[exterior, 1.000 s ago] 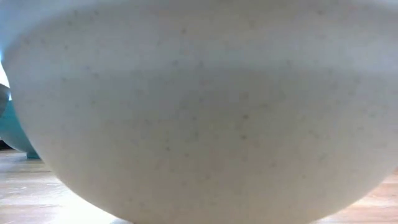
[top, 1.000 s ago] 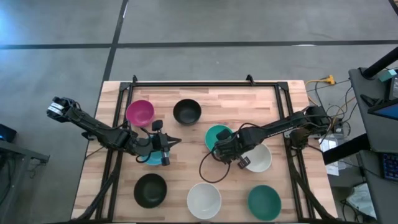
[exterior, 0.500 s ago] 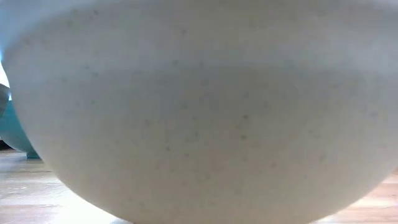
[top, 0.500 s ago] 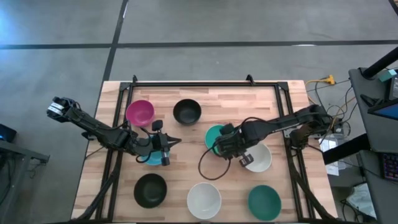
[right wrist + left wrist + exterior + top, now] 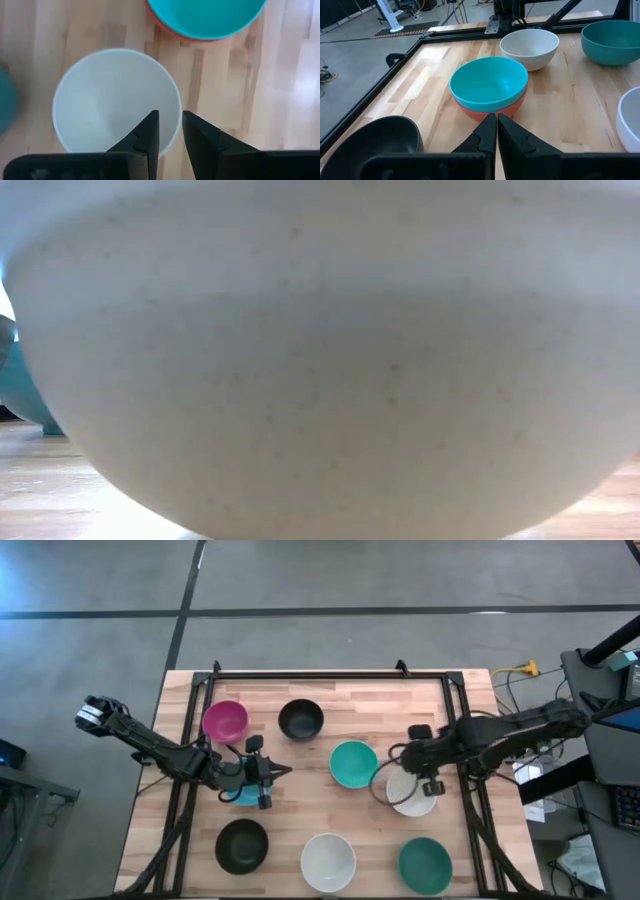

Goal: Nest bowls inside each other
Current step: Stack the top white bowl on the blue bowl

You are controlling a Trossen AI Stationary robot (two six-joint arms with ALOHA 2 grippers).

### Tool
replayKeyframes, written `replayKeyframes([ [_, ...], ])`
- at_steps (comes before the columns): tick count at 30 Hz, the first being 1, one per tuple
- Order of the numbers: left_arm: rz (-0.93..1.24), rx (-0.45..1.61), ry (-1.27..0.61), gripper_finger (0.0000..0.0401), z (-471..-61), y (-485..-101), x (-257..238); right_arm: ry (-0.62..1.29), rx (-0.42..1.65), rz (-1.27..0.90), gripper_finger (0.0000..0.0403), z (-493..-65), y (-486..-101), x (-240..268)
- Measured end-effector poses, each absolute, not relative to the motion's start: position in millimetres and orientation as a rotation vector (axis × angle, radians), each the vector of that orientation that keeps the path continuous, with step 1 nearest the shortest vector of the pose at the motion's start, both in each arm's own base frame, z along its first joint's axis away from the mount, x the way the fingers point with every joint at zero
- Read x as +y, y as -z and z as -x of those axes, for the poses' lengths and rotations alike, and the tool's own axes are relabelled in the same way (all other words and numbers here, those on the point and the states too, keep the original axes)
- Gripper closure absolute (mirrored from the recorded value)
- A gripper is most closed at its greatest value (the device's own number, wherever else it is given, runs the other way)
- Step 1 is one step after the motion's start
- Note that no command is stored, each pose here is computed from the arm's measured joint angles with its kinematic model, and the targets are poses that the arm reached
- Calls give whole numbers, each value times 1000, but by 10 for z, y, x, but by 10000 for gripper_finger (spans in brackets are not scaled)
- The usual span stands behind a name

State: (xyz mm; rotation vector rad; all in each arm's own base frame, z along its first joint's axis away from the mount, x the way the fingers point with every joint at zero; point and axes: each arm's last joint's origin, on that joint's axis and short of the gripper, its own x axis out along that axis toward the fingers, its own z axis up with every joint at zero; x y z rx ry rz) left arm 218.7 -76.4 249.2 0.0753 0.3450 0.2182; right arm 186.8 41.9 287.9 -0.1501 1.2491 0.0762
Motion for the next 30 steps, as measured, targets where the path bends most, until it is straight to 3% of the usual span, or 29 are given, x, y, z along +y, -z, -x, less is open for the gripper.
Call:
replayKeyframes([
  [7,-72,337,-218,401,-2192,-2514,-767,-34,997,-2,323,-1494,-2701,329],
  [12,-102,307,-214,401,-2204,-2544,-770,-20,938,-26,323,-1437,-2693,283],
  [18,-99,273,-212,401,-2217,-2588,-774,-46,1018,11,317,-1583,-2639,274],
  [30,-104,259,-210,401,-2219,-2588,-775,-111,1350,175,251,-1929,-2180,201],
])
